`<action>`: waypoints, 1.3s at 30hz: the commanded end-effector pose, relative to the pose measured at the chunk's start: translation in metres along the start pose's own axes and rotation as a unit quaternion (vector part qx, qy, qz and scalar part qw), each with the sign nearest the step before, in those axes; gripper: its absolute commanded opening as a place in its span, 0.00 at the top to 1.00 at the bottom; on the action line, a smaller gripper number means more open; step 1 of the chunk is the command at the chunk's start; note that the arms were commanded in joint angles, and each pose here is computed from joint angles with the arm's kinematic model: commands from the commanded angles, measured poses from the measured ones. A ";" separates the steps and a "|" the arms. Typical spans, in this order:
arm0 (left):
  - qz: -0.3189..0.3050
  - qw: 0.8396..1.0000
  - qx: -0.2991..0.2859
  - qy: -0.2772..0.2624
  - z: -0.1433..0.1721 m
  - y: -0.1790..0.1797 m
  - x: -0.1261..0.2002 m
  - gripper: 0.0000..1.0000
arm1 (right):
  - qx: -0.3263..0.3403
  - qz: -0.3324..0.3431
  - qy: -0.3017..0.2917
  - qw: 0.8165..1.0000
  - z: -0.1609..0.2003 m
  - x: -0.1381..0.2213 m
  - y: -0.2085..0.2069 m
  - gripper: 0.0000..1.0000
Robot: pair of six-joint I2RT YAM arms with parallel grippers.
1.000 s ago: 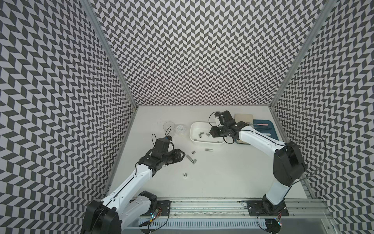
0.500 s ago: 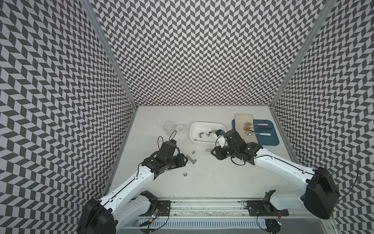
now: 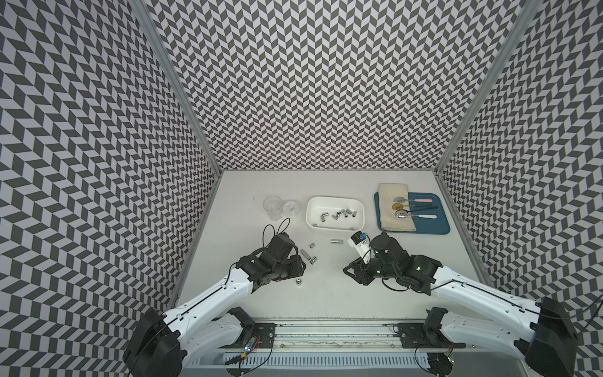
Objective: Put the socket on the desktop into the storage box
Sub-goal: Pick up the socket head at the center of the board.
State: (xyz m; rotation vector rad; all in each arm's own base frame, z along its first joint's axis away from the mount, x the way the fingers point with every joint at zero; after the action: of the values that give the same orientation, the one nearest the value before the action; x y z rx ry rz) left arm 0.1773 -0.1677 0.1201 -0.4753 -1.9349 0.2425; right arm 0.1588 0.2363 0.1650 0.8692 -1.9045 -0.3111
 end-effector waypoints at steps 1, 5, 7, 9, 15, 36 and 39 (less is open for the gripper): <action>-0.024 1.000 0.006 0.018 0.011 0.003 -0.010 0.49 | 0.003 -0.019 -0.023 1.000 -0.004 0.005 0.007 0.60; -0.042 0.999 0.001 0.033 0.018 0.003 -0.016 0.49 | 0.004 -0.018 -0.026 0.999 -0.005 0.005 0.007 0.60; -0.055 0.998 -0.002 0.035 0.020 0.004 -0.017 0.49 | 0.005 -0.019 -0.027 0.999 -0.004 0.005 0.007 0.60; -0.070 0.997 -0.004 0.037 0.022 0.007 -0.019 0.49 | 0.005 -0.021 -0.028 0.999 -0.004 0.006 0.008 0.60; -0.095 0.994 -0.016 0.055 0.029 0.009 -0.030 0.50 | 0.005 -0.019 -0.030 0.999 -0.004 0.005 0.006 0.60; -0.124 0.988 -0.038 0.086 0.039 0.016 -0.052 0.80 | 0.003 -0.014 -0.036 0.999 -0.005 0.005 0.005 0.60; -0.122 0.988 -0.038 0.087 0.039 0.015 -0.053 0.84 | 0.004 -0.013 -0.037 0.999 -0.005 0.004 0.004 0.60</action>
State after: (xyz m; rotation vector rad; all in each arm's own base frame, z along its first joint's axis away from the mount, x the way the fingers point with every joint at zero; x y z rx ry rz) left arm 0.1634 -0.1751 0.0589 -0.2988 -1.8218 -0.0054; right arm 0.1580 0.2342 0.1654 0.8685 -1.9261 -0.3323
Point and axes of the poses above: each gripper's point midway between its finger pads, its own x axis back along the fingers, its own y axis along the line the jaws close on, z = x × y, the point moved 4 cm from there along x, back along the fingers, and after that the axes turned 13 degrees about -x, right-handed, at the moved point
